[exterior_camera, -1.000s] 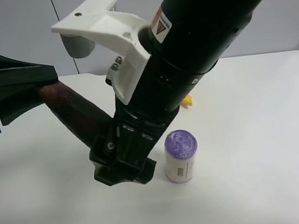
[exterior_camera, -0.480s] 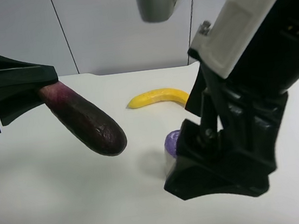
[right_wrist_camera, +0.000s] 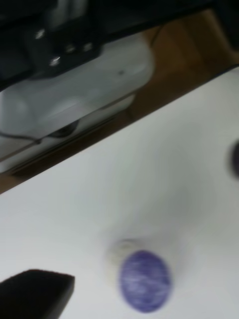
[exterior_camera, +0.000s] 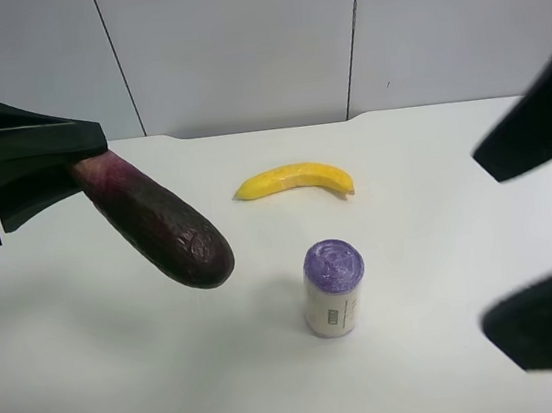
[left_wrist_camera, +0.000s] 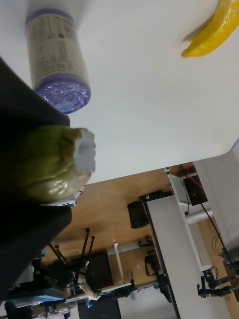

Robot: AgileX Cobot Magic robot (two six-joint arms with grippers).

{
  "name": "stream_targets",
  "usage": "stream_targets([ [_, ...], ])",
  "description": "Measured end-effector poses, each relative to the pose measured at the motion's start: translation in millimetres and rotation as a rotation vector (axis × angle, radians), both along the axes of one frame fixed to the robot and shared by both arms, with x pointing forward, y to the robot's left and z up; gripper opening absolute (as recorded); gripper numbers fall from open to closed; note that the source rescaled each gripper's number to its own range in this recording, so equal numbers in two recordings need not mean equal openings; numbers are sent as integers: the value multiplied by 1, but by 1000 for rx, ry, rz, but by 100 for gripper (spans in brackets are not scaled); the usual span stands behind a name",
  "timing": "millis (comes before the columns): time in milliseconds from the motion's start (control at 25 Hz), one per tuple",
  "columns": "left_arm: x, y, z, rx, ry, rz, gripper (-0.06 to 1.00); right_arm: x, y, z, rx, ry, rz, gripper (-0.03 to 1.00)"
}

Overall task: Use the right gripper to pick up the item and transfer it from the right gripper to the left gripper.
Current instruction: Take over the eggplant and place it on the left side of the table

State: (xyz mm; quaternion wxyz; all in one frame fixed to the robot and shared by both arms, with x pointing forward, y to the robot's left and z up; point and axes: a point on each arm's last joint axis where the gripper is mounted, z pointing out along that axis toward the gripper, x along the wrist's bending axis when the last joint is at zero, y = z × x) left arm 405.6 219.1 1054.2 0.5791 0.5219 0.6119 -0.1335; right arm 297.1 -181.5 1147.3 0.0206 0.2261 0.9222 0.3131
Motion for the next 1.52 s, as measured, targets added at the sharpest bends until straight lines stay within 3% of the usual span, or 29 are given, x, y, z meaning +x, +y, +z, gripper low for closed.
stream_targets([
  [240,0,0,0,0,-1,-1,1,-26,-59,-60,-66,-73,-64,100],
  [400,0,0,-1,11,-2,-5,1,-38,-84,-91,-30,-102,-121,100],
  [560,0,0,-1,15,-3,-7,1,-46,-97,-91,109,-164,-156,100],
  [680,0,0,-1,15,-3,-7,1,-46,-97,-96,163,-188,-165,100],
  [1240,0,0,-1,16,-4,-7,1,-45,-96,-97,171,-194,-179,100],
  [1520,-1,0,-1,14,-3,-12,1,-46,-105,-96,196,-244,-433,100],
])
